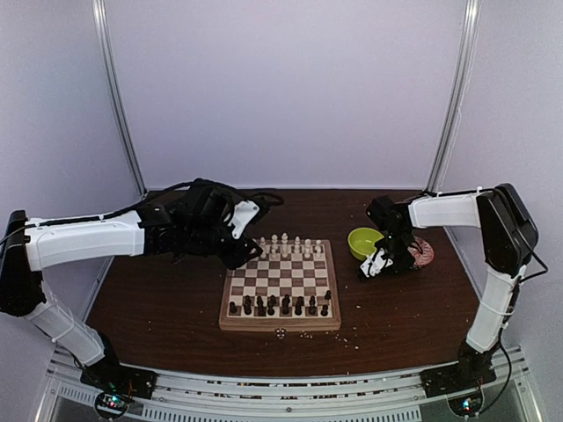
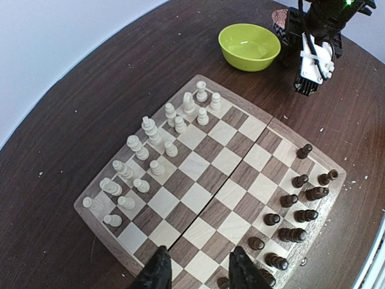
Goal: Set up the chess pieces on the board
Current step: Pick up the pawn from the center of the board.
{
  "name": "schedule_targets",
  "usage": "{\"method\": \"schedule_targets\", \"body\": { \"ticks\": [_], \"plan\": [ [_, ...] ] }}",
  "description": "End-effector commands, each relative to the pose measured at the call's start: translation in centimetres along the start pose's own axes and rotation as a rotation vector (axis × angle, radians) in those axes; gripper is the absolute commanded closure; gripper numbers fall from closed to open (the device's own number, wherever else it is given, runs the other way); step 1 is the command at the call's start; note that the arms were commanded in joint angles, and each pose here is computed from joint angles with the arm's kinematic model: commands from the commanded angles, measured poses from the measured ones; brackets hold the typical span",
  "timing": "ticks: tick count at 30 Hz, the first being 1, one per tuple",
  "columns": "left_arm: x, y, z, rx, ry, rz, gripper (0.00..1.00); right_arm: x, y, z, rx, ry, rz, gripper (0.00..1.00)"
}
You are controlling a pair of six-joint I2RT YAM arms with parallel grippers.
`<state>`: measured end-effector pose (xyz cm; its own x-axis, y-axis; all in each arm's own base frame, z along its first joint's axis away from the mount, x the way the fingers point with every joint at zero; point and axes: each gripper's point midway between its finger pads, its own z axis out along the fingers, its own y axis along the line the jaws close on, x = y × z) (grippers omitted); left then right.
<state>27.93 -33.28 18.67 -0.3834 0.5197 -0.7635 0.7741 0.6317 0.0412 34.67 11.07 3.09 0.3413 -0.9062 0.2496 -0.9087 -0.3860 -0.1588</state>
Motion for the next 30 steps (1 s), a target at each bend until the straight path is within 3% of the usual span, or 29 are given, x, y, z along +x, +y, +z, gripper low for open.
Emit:
{"method": "schedule_targets", "body": {
  "ticks": [1, 30],
  "plan": [
    [-1.3, -0.1, 0.4, 0.007, -0.044, -0.01, 0.64, 0.4, -0.9, 0.7, 0.02, 0.047, -0.022, 0.68],
    [-1.2, -0.9, 1.9, 0.054, -0.036, -0.017, 0.64, 0.9, -3.7, 0.2, 0.1, 0.078, -0.037, 0.65]
  ]
}}
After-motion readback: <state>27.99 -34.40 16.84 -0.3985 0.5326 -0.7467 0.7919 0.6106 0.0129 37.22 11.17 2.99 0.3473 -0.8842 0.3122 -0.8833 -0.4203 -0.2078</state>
